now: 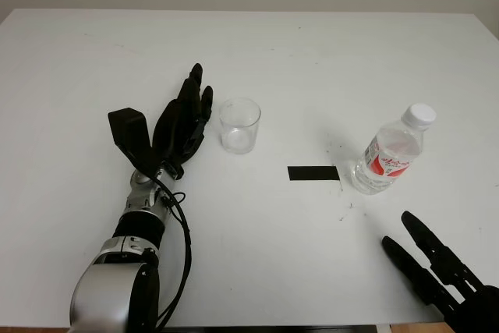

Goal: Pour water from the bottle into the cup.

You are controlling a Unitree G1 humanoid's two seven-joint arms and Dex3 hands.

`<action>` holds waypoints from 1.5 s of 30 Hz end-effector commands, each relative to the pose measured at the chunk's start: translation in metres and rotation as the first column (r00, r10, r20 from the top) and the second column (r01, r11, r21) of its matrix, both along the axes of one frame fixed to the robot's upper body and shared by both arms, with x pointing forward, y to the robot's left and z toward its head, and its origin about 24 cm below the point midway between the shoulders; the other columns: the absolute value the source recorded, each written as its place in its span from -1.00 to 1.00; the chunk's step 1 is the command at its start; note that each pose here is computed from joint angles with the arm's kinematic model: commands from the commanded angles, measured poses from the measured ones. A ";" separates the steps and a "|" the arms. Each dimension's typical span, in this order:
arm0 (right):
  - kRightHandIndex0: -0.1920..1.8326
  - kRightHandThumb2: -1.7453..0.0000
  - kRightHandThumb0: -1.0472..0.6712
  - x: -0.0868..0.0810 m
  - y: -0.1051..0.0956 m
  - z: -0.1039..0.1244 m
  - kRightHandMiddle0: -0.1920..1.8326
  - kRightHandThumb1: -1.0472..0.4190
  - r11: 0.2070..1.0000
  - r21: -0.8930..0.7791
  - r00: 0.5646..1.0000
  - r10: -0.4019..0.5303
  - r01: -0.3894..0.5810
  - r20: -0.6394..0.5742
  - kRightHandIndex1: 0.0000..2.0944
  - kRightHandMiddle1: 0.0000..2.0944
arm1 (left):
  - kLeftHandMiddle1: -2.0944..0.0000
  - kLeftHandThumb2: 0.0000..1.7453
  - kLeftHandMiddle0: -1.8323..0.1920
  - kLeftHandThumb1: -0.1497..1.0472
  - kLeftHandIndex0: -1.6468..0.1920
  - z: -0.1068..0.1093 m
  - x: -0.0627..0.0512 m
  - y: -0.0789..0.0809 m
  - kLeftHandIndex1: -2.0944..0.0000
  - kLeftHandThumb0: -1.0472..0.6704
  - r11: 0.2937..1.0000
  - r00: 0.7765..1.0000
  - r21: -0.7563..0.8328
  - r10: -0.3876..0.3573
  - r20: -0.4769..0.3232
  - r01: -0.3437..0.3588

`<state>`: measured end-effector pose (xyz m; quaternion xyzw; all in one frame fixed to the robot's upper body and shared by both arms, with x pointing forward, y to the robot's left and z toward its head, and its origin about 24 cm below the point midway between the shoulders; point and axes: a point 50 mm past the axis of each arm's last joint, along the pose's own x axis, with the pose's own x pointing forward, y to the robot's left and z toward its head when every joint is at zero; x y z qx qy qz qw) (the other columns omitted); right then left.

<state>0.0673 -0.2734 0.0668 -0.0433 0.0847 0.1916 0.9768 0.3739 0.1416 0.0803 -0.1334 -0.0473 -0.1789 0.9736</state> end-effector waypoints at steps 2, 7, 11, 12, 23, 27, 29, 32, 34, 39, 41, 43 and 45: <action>-1.00 0.93 -0.81 -0.010 -0.011 -0.001 -1.00 -0.86 0.994 -0.045 0.995 -0.101 0.100 -0.023 -1.00 -1.00 | 1.00 -0.06 1.00 1.00 1.00 0.009 0.004 0.004 1.00 -0.79 1.000 1.000 0.014 0.000 0.024 0.000; -1.00 0.94 -0.85 -0.011 -0.013 0.003 -1.00 -0.86 0.979 -0.048 0.980 -0.198 0.198 -0.006 -1.00 -1.00 | 1.00 -0.07 1.00 1.00 1.00 0.010 0.005 0.006 1.00 -0.79 1.000 1.000 0.007 0.003 0.020 -0.003; -1.00 0.92 -0.87 -0.010 -0.017 0.007 -1.00 -0.90 0.972 -0.083 0.975 -0.217 0.220 0.037 -1.00 -0.99 | 1.00 -0.07 1.00 1.00 1.00 0.010 0.006 0.007 1.00 -0.78 1.000 1.000 0.012 -0.001 0.019 0.001; -1.00 0.92 -0.88 -0.009 -0.017 0.007 -1.00 -0.91 0.971 -0.087 0.975 -0.218 0.221 0.044 -1.00 -0.99 | 1.00 -0.07 1.00 1.00 1.00 0.010 0.006 0.008 1.00 -0.78 1.000 1.000 0.013 -0.002 0.020 0.002; -0.99 0.94 -0.95 0.015 -0.019 0.016 -0.90 -0.91 0.958 -0.065 0.954 -0.268 0.279 0.135 -0.97 -0.94 | 1.00 -0.07 1.00 1.00 1.00 0.009 0.005 0.010 1.00 -0.79 1.000 1.000 0.020 -0.008 0.028 0.007; -0.98 0.94 -0.91 0.032 -0.013 0.022 -0.87 -0.90 0.949 -0.030 0.937 -0.305 0.314 0.170 -0.95 -0.93 | 1.00 -0.06 1.00 1.00 1.00 0.008 0.005 0.009 1.00 -0.79 1.000 1.000 0.017 -0.006 0.021 0.005; -0.98 0.94 -0.91 0.043 -0.009 0.027 -0.88 -0.91 0.950 -0.046 0.936 -0.295 0.309 0.194 -0.95 -0.93 | 1.00 -0.06 1.00 1.00 1.00 0.007 0.004 0.009 1.00 -0.79 1.000 1.000 0.012 -0.001 0.016 0.000; -0.99 0.93 -0.90 0.060 -0.007 0.030 -0.91 -0.92 0.948 -0.081 0.929 -0.281 0.308 0.241 -0.96 -0.95 | 1.00 -0.06 1.00 1.00 1.00 0.005 0.004 0.009 1.00 -0.78 1.000 1.000 0.009 0.003 0.011 -0.003; -0.99 0.94 -0.90 0.070 -0.006 0.031 -0.91 -0.91 0.946 -0.079 0.921 -0.284 0.314 0.266 -0.96 -0.95 | 1.00 -0.05 1.00 1.00 1.00 0.005 0.003 0.009 1.00 -0.78 1.000 1.000 0.008 0.001 0.012 -0.002; -1.00 0.94 -0.90 0.096 0.000 0.032 -0.94 -0.90 0.947 -0.058 0.904 -0.282 0.317 0.322 -0.99 -0.96 | 1.00 -0.04 1.00 1.00 1.00 0.004 0.003 0.009 1.00 -0.77 1.000 1.000 0.003 0.007 0.012 -0.007; -1.00 0.94 -0.90 0.106 0.003 0.033 -0.97 -0.90 0.947 -0.066 0.900 -0.274 0.313 0.338 -1.00 -0.97 | 1.00 -0.04 1.00 1.00 1.00 0.004 0.002 0.010 1.00 -0.77 1.000 1.000 0.000 0.008 0.010 -0.008; -1.00 0.94 -0.93 0.115 0.008 0.033 -0.99 -0.90 0.950 -0.060 0.898 -0.269 0.307 0.348 -1.00 -0.98 | 1.00 -0.04 1.00 1.00 1.00 0.003 0.002 0.010 1.00 -0.77 1.000 1.000 0.001 0.010 0.010 -0.010; -1.00 0.94 -0.94 0.121 0.012 0.032 -1.00 -0.91 0.952 -0.053 0.897 -0.265 0.302 0.354 -1.00 -1.00 | 1.00 -0.04 1.00 1.00 1.00 0.003 0.002 0.011 1.00 -0.77 1.000 1.000 0.001 0.011 0.010 -0.011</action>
